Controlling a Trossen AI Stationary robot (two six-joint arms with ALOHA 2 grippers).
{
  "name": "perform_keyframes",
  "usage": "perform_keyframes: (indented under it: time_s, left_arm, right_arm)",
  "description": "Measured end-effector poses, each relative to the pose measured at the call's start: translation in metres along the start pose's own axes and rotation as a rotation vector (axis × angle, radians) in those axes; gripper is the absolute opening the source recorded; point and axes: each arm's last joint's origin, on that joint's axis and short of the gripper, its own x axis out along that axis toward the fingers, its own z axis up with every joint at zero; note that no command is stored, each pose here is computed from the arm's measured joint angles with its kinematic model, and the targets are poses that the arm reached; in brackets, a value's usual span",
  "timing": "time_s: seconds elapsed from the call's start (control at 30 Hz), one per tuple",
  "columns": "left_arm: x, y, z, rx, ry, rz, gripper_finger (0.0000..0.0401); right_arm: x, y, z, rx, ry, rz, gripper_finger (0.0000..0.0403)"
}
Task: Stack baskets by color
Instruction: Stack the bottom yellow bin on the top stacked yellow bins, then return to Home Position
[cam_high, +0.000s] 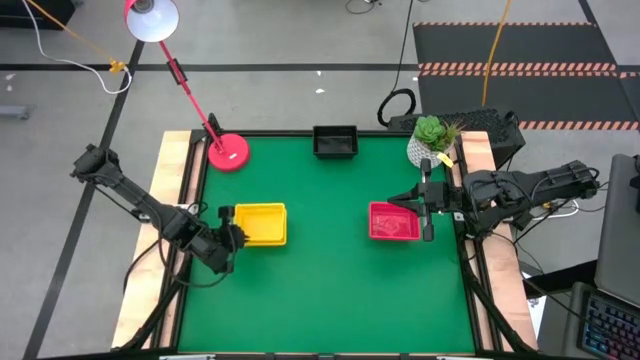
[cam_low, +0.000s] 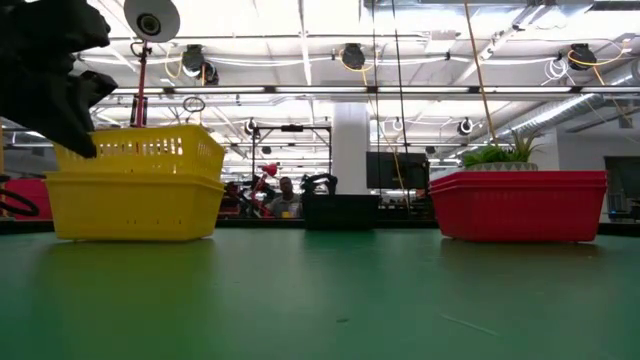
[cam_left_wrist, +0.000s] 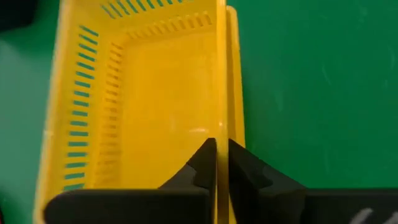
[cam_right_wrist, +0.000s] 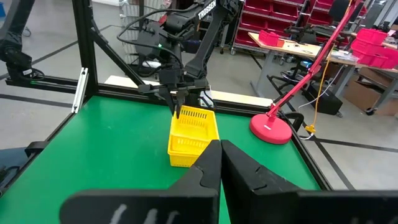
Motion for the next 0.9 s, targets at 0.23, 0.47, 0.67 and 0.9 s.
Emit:
perform_keyframes:
  time_s: [0.23, 0.47, 0.67, 0.9]
  left_arm:
    - [0.0, 0.0, 0.0, -0.056, -0.01, 0.015, 0.0102]
    - [-0.004, -0.001, 0.01, -0.12, -0.067, 0.007, 0.0132]
    - [-0.024, -0.001, 0.035, -0.125, -0.14, -0.049, 0.0133]
    - [-0.055, 0.009, 0.072, -0.071, -0.297, 0.02, 0.0133]
  right_arm:
    - [0.0, 0.0, 0.0, 0.0, 0.0, 0.0, 0.0]
    - [0.0, 0.0, 0.0, 0.0, 0.0, 0.0, 0.0]
    - [0.0, 0.0, 0.0, 0.0, 0.0, 0.0, 0.0]
    - [0.0, 0.0, 0.0, 0.0, 0.0, 0.0, 0.0]
